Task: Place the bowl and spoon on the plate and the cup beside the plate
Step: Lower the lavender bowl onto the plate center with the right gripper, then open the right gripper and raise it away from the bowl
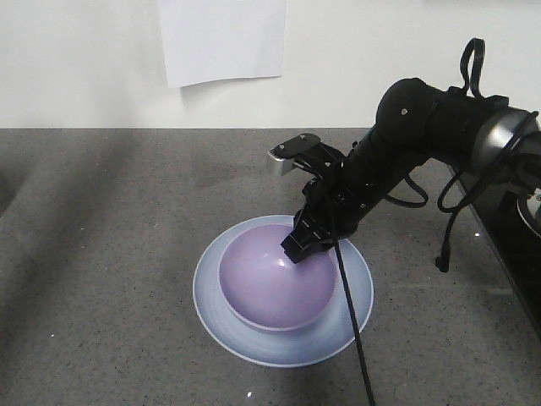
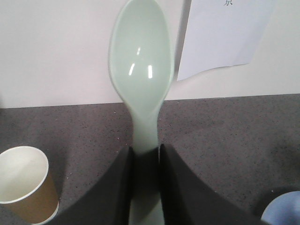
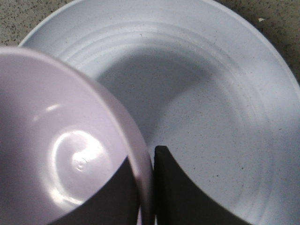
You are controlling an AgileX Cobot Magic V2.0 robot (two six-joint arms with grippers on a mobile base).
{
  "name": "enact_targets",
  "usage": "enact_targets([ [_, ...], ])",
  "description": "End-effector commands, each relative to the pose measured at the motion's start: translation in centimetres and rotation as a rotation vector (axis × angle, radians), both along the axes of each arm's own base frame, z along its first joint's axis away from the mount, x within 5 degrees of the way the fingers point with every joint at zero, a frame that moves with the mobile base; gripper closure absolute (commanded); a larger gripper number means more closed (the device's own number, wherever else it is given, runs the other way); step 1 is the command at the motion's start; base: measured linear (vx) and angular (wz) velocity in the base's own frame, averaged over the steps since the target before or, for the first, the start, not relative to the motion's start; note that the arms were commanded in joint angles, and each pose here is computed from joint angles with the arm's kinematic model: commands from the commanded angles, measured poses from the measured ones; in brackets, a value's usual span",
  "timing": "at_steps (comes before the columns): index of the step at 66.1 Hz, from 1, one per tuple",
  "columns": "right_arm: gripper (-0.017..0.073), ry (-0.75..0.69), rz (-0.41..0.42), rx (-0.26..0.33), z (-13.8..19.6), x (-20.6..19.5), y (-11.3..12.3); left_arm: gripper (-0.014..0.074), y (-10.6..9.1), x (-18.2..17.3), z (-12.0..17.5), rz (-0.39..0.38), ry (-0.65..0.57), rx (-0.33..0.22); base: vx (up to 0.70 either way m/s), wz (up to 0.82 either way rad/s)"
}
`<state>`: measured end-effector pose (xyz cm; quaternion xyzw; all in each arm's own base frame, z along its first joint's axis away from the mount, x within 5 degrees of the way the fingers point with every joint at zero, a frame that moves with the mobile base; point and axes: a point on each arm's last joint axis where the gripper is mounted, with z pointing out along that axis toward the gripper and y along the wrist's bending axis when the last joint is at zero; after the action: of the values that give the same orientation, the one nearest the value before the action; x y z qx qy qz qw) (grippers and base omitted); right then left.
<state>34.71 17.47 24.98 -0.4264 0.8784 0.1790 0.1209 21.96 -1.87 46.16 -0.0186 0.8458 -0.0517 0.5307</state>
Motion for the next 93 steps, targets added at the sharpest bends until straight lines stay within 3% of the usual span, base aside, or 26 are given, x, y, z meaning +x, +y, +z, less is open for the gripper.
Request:
enact_targets([
  [1, 0.0439, -0.080, -0.013, 0.058, 2.8, -0.2, 0.1, 0.0599, 0.0, -0.6, 1.9, -0.002, -0.119, -0.022, 0.00, 0.00],
  [24, 0.0202, -0.129, -0.066, 0.080, 3.3, 0.2, 0.1, 0.0599, 0.0, -0.6, 1.9, -0.002, -0.119, -0.022, 0.00, 0.00],
  [36, 0.0174, -0.203, -0.084, 0.111, 5.6, 0.3, 0.0, 0.0599, 0.0, -0.6, 1.9, -0.002, -0.119, -0.022, 0.00, 0.00],
  [52, 0.0179, -0.404, -0.114, 0.138, 12.4, -0.7, -1.1, 0.0599, 0.0, -0.5, 1.9, -0.002, -0.121, -0.022, 0.00, 0.00],
  [65, 0.0256, -0.593, -0.186, 0.209, 19.2, -4.0, -2.8, 0.0599, 0.0, -0.5, 1.9, -0.003, -0.126, -0.022, 0.00, 0.00],
  [84, 0.0573, -0.832, -0.210, 0.285, 26.5, -11.7, -6.3, 0.0599, 0.0, -0.5, 1.9, -0.004, -0.127, -0.024, 0.00, 0.00],
  [93, 0.0567, -0.927, -0.234, 0.310, 29.0, -16.0, -8.3, 0.0599, -0.6, -0.6, 1.9, -0.056, -0.122, -0.070, 0.00, 0.00],
])
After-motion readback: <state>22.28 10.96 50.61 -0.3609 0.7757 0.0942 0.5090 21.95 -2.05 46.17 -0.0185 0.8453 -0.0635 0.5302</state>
